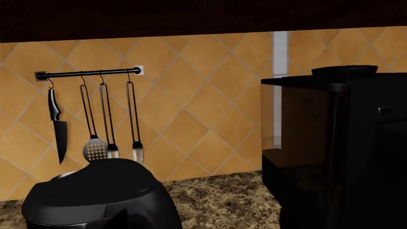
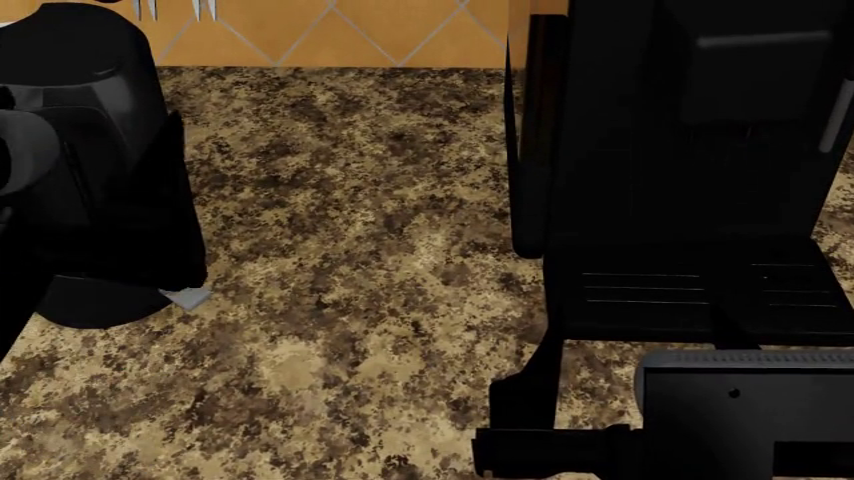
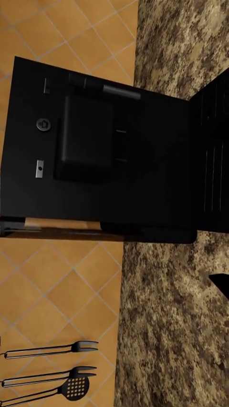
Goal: Press the button to open the lid of the electric kettle.
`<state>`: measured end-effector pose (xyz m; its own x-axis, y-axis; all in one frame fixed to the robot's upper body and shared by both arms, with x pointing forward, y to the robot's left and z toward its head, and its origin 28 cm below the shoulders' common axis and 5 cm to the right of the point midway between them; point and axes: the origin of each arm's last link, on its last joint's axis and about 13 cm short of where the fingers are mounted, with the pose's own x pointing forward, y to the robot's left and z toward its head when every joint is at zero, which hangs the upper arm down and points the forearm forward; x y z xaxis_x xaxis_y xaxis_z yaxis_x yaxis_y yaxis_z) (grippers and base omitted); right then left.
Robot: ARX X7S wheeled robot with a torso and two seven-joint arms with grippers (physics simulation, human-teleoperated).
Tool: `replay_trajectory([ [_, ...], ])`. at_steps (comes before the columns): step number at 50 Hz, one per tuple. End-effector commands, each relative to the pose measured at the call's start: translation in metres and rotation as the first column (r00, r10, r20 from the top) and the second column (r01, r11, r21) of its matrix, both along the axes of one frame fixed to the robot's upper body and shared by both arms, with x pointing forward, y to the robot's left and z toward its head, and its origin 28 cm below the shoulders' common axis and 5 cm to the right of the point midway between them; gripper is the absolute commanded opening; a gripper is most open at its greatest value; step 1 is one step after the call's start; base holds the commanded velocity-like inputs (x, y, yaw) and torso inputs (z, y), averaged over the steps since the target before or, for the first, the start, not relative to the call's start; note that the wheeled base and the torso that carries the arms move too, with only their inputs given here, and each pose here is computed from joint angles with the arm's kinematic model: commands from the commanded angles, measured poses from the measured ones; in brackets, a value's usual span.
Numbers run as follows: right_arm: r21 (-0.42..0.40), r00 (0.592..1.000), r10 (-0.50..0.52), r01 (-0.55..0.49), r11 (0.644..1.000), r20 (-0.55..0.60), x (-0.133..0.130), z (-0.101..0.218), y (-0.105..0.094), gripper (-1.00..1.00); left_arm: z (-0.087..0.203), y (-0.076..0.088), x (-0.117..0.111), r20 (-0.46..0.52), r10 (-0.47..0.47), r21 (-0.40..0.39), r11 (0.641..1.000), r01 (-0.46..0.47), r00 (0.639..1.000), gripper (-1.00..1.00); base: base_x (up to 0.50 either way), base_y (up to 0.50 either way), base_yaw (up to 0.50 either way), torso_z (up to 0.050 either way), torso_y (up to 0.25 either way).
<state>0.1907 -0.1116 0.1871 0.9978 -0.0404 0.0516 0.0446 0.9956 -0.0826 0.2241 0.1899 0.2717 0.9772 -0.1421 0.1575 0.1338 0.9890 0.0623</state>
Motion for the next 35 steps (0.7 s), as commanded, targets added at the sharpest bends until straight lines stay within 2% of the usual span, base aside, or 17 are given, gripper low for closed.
replay_trajectory([
  [1,-0.004,1.0,0.001,-0.001,1.0,-0.008,0.001,-0.003,0.0,1.0,0.023,-0.007,0.019,-0.017,0.027,0.103,0.994,-0.025,0.999,1.0,0.0,0.0,0.0,0.0,0.0],
  [10,-0.004,1.0,0.003,-0.003,1.0,-0.018,0.002,-0.004,0.002,1.0,0.026,-0.014,0.04,-0.036,0.071,0.104,0.992,-0.067,0.997,1.0,0.0,0.0,0.0,0.0,0.0],
  [12,-0.007,1.0,0.001,-0.001,1.0,-0.018,0.002,-0.004,0.002,1.0,0.027,-0.013,0.048,-0.039,0.092,0.109,0.99,-0.087,0.995,1.0,0.0,0.0,0.0,0.0,0.0],
  [14,-0.005,1.0,-0.002,0.002,1.0,-0.019,0.003,-0.005,0.001,1.0,0.036,-0.008,0.055,-0.085,0.121,0.057,0.992,-0.117,0.989,1.0,0.0,0.0,0.0,0.0,0.0],
  [17,-0.005,1.0,-0.003,0.002,1.0,-0.022,0.004,-0.008,0.001,1.0,0.04,-0.006,0.061,-0.099,0.136,0.092,0.988,-0.127,0.986,1.0,0.0,0.0,0.0,0.0,0.0],
  [22,-0.006,1.0,-0.004,0.003,1.0,-0.024,0.005,-0.009,0.001,1.0,0.031,-0.003,0.064,-0.143,0.153,0.085,0.986,-0.142,0.978,1.0,0.0,0.0,0.0,0.0,0.0],
  [23,-0.006,1.0,-0.003,0.003,1.0,-0.024,0.005,-0.009,0.001,1.0,0.031,-0.003,0.064,-0.144,0.156,0.085,0.986,-0.144,0.977,-1.0,0.0,0.0,0.0,0.0,0.0],
  [35,-0.005,1.0,0.001,-0.001,1.0,-0.031,0.004,-0.008,0.003,1.0,0.031,0.002,0.083,-0.145,0.19,0.088,0.98,-0.179,0.971,-1.0,0.0,0.0,0.0,0.0,0.0],
])
